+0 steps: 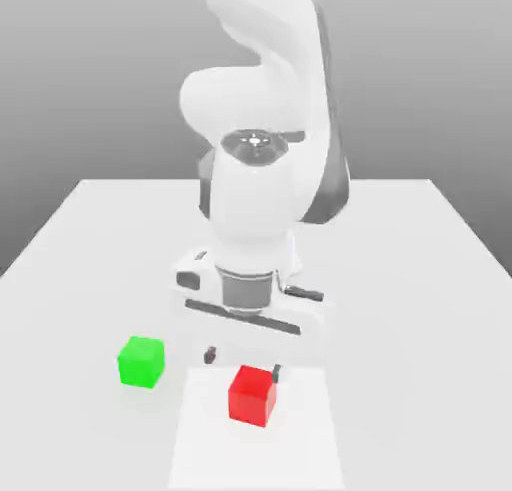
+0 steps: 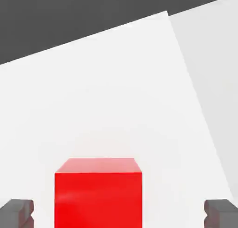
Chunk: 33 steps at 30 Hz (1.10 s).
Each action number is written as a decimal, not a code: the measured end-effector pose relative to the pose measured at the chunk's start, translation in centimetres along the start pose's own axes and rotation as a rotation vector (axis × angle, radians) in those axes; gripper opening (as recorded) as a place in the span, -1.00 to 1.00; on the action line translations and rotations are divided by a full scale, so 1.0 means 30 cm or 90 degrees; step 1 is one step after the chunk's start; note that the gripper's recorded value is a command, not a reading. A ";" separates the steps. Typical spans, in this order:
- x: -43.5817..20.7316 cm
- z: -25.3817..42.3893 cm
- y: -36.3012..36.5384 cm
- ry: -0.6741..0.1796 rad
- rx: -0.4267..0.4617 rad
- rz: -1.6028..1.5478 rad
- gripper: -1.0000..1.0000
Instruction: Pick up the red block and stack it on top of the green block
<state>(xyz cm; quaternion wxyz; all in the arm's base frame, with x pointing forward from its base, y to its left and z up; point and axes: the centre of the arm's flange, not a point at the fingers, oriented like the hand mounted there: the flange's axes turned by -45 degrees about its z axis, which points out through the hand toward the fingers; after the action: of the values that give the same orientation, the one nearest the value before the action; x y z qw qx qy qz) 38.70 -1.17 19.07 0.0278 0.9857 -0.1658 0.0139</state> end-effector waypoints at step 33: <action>-0.006 0.075 -0.003 -0.005 -0.001 -0.002 -1.00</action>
<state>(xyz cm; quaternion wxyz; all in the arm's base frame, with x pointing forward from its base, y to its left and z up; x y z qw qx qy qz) 38.59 -1.16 16.83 0.0280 0.9860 -0.1643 0.0096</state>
